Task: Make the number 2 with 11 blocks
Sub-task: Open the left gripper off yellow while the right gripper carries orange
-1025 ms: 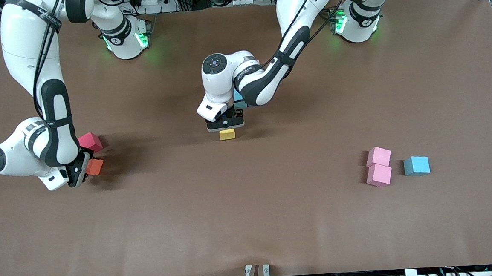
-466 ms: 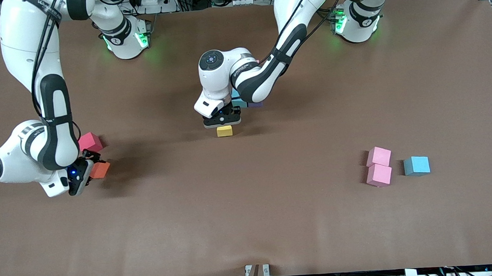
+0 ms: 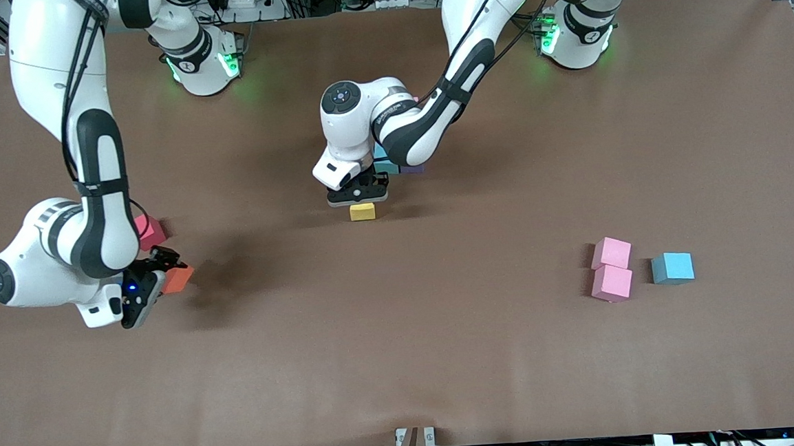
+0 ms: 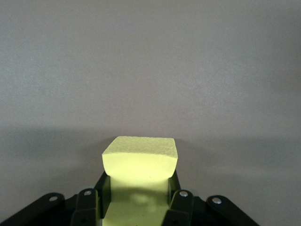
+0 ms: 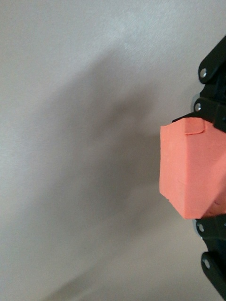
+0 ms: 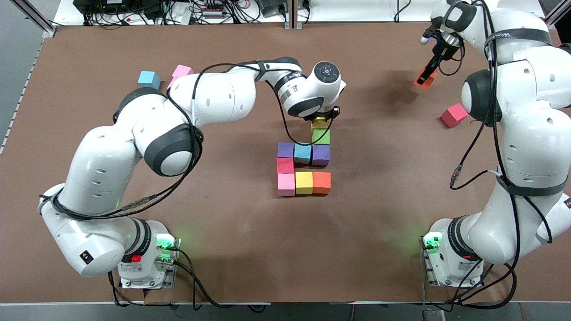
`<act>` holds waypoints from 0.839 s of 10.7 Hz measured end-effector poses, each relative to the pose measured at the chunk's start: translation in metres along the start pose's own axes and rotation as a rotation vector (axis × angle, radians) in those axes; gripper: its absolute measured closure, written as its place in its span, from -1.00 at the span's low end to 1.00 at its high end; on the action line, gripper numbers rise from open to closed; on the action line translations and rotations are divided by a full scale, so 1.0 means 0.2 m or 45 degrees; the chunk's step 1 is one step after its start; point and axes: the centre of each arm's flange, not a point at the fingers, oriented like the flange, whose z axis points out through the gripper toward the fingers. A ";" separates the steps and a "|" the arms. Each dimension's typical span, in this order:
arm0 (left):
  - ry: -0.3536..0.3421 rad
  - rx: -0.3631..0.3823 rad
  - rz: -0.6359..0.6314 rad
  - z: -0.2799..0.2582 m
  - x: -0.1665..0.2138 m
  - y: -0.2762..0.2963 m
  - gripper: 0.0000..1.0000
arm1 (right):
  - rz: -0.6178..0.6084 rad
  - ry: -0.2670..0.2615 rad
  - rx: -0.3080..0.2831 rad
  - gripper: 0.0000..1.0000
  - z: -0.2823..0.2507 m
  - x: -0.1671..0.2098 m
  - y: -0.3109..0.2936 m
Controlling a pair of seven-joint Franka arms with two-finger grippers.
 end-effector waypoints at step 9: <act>-0.006 0.008 0.013 0.02 -0.03 0.01 0.00 | 0.138 -0.008 -0.018 -0.23 -0.16 0.49 -0.39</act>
